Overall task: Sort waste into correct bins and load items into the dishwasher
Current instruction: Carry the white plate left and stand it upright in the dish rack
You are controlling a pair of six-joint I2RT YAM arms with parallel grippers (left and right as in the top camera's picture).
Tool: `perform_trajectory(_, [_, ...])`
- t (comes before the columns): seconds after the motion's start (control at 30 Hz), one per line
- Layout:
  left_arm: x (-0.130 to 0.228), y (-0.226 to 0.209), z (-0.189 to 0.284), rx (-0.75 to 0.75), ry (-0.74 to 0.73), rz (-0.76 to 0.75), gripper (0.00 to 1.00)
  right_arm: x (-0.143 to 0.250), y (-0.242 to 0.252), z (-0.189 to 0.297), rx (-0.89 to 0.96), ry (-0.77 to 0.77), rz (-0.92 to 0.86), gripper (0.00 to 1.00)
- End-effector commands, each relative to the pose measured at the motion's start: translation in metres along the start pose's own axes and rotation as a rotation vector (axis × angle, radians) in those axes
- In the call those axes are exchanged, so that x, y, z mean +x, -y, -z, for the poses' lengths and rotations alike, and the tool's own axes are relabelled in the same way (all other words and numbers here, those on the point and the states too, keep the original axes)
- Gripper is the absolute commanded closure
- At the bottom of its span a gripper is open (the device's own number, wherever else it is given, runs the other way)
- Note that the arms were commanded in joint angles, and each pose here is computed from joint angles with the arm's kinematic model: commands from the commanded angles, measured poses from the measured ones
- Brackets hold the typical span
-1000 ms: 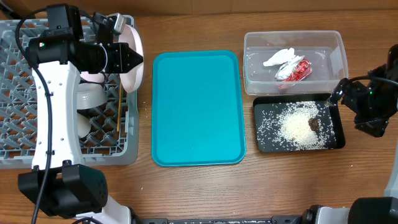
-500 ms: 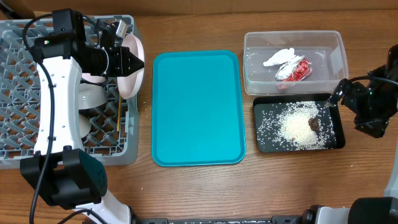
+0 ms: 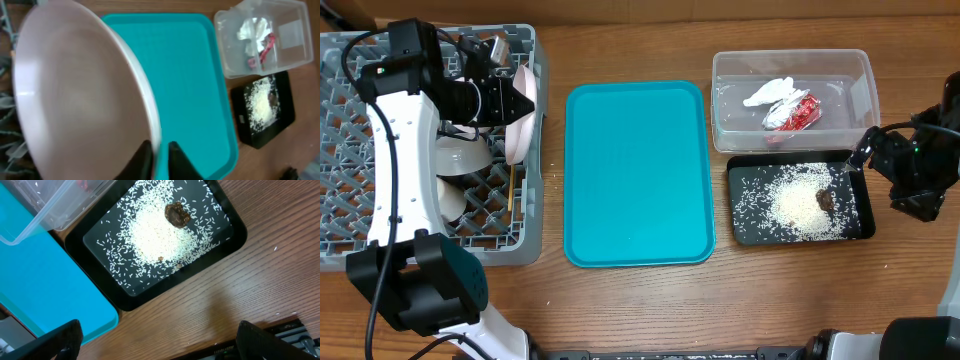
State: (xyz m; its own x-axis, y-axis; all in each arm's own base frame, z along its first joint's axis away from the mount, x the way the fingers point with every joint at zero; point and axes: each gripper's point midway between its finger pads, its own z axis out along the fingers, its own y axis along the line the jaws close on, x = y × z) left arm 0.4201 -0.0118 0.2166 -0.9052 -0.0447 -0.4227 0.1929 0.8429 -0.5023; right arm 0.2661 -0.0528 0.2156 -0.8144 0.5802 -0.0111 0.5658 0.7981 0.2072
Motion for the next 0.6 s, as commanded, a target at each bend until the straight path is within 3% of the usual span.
perform_trajectory(0.0, [0.006,-0.015,-0.002,-0.065,-0.028,-0.013,0.68,0.0,-0.001,0.01,-0.01,0.042,0.008,0.0])
perform_trajectory(0.27, [0.009,-0.008,0.005,-0.065,-0.028,0.011,0.0,0.0,-0.001,0.01,-0.009,0.041,0.008,0.0])
perform_trajectory(0.57, [0.009,-0.001,0.052,-0.282,0.055,0.018,0.0,-0.006,-0.022,0.012,-0.082,0.081,0.054,0.0])
